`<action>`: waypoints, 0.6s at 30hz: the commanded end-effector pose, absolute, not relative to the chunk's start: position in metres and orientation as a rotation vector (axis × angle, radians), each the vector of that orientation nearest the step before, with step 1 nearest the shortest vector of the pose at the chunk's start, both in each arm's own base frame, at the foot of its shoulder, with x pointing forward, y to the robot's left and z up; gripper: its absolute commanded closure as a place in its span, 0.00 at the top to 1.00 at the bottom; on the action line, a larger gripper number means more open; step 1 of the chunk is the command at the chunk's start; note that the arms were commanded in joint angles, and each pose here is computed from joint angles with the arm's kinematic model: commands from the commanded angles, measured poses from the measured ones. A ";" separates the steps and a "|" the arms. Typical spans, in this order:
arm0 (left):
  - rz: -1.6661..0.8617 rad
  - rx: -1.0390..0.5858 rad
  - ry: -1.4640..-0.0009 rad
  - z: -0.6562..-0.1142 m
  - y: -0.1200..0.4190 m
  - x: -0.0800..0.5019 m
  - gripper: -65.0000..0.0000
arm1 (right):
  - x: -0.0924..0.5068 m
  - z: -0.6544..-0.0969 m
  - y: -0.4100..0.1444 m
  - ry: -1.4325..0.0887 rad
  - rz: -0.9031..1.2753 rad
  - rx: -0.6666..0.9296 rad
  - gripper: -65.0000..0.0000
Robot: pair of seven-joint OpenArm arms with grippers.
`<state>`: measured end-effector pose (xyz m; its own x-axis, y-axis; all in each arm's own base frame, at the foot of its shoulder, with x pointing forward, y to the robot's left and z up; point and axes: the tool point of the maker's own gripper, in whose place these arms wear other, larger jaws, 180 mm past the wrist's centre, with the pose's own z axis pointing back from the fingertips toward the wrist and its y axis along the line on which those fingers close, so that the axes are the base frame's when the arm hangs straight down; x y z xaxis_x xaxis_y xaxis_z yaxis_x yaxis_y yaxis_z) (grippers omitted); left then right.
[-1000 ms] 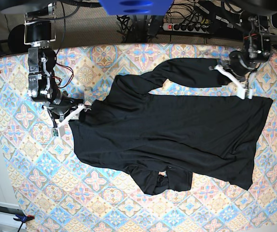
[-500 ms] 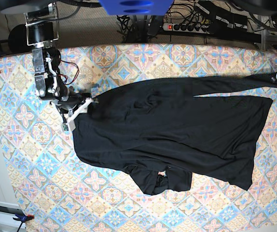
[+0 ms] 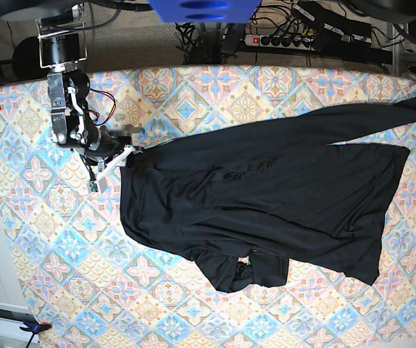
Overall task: Layout the t-shirt on the table in an organized manner, then fold the t-shirt properly
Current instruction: 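Hold the collar corner with the right gripper and drag it toward its base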
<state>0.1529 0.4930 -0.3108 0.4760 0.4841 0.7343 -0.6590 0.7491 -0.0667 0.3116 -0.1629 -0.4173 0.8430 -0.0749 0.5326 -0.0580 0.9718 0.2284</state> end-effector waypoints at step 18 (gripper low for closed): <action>0.651 0.232 -0.827 -0.307 0.486 0.168 0.00 | 0.308 -0.378 -0.104 -0.726 0.440 0.033 0.40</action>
<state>0.1589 0.4786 -0.3247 0.5184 0.4824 0.7061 -0.6308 0.7732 -0.0652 0.3030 -0.1022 -0.3853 0.6787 0.3775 0.6300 -0.4028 0.9086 -0.1105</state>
